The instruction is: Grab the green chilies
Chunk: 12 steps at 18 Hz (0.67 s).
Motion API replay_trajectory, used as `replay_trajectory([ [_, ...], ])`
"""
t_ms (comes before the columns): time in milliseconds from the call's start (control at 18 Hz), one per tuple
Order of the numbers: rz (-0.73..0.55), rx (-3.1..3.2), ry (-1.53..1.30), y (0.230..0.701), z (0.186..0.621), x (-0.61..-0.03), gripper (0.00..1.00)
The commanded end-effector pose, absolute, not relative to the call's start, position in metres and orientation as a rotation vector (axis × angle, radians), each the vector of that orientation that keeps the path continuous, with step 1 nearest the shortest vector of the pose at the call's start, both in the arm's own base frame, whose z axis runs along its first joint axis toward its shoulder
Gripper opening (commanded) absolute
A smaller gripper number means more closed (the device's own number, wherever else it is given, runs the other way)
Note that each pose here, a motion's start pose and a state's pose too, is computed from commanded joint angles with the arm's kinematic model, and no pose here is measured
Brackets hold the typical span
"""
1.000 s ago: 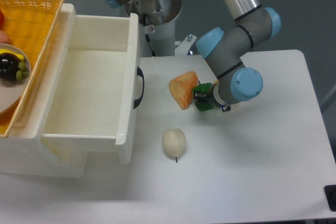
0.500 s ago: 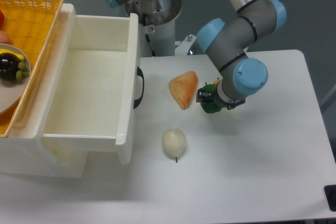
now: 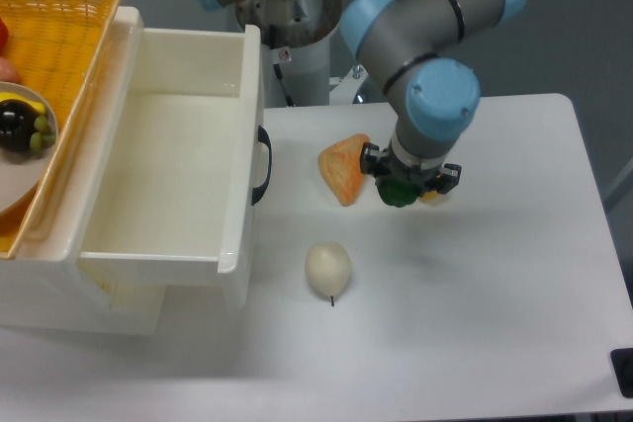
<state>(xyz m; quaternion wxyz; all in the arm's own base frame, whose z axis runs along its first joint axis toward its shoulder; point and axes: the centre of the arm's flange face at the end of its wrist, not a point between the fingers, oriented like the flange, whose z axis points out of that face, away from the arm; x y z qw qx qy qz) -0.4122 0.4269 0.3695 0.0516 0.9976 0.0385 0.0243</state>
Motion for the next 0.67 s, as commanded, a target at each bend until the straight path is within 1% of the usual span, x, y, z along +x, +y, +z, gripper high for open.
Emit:
replay_trajectory([
  [111, 0.071, 3.038, 0.087, 0.4286, 0.3694, -0.4098, 0.42],
  [222, 0.077, 3.036, 0.028, 0.4308, 0.3671, -0.407, 0.42],
  [667, 0.081, 3.037, 0.026, 0.43, 0.3667, -0.4056, 0.41],
])
